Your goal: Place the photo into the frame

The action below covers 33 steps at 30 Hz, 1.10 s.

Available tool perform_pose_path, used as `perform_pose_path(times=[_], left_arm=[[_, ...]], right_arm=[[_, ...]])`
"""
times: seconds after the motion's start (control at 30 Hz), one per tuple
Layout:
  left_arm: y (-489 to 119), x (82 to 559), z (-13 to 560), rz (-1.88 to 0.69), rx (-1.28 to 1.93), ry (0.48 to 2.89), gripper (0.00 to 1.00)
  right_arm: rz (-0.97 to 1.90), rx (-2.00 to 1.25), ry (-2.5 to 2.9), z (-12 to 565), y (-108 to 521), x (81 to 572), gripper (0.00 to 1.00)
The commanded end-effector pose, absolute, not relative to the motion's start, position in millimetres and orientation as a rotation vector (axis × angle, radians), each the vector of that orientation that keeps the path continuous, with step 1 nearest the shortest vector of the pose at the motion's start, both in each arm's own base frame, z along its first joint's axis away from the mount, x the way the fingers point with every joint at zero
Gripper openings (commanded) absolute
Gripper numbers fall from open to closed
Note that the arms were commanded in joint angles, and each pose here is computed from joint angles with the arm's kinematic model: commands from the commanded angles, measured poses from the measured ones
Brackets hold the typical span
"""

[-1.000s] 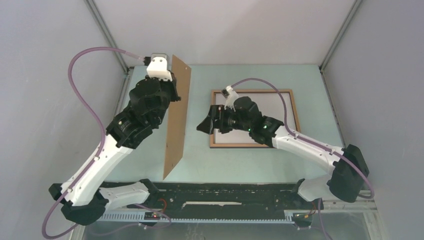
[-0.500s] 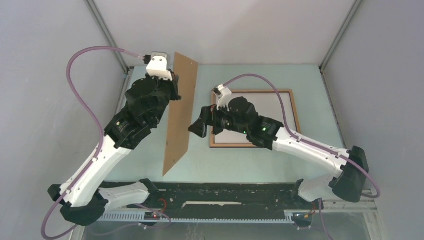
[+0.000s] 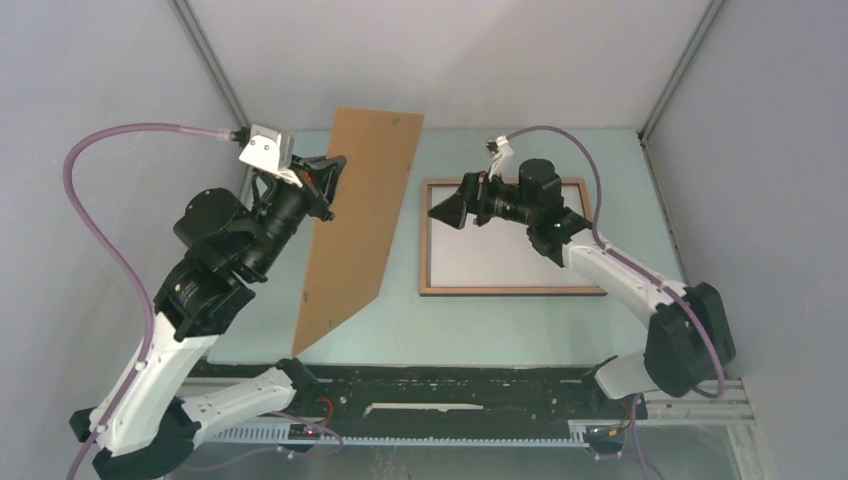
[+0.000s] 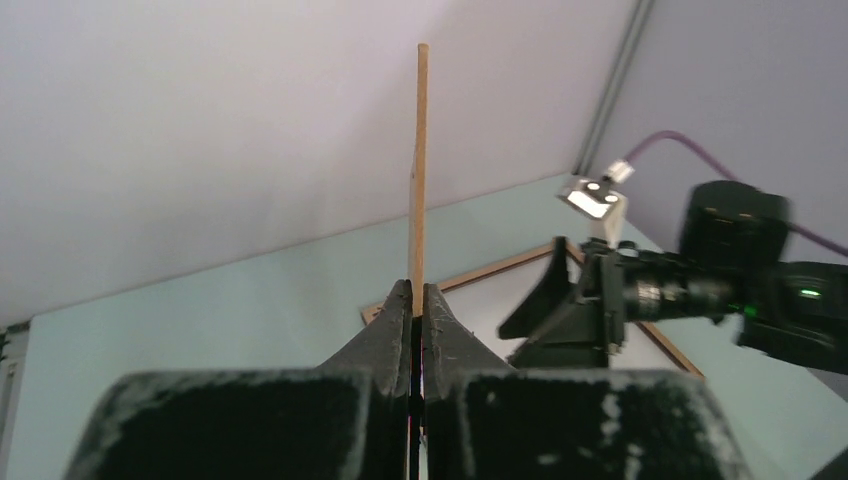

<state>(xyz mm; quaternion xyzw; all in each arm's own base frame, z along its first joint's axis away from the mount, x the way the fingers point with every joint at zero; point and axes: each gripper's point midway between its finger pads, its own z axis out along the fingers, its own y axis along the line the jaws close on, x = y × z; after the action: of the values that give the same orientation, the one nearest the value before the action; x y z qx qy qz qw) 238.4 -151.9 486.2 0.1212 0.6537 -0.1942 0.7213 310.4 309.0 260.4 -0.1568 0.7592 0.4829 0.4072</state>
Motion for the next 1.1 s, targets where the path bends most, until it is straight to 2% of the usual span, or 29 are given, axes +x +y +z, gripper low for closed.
perform_pose_path(times=[0.0, 0.13, 0.47, 0.67, 0.8, 0.9, 1.07], left_arm=[[-164.3, 222.6, 516.0, -0.545, 0.322, 1.328, 0.0], [-166.3, 208.6, 526.1, -0.604, 0.352, 1.304, 0.0], [-176.9, 188.3, 531.0, -0.74, 0.388, 1.288, 0.0], [-181.7, 184.3, 536.3, -0.782, 0.397, 1.27, 0.0], [-178.3, 193.2, 532.9, -0.755, 0.368, 1.279, 0.0], [-174.0, 201.0, 532.8, -0.769, 0.313, 1.26, 0.0], [-165.7, 212.5, 537.6, -0.825, 0.241, 1.232, 0.0]], right_arm=[[1.419, -0.573, 1.677, 278.9, 335.6, 315.6, 0.98], [1.663, -0.649, 1.542, 276.0, 346.6, 305.9, 0.83], [1.8, -0.733, 1.388, 272.6, 347.9, 286.0, 0.85], [1.863, -0.768, 1.344, 274.4, 347.8, 269.2, 0.64], [1.855, -0.775, 1.315, 284.5, 338.0, 250.4, 0.57], [1.862, -0.781, 1.306, 292.1, 328.8, 233.0, 0.47], [1.86, -0.806, 1.284, 301.8, 311.8, 205.0, 0.44]])
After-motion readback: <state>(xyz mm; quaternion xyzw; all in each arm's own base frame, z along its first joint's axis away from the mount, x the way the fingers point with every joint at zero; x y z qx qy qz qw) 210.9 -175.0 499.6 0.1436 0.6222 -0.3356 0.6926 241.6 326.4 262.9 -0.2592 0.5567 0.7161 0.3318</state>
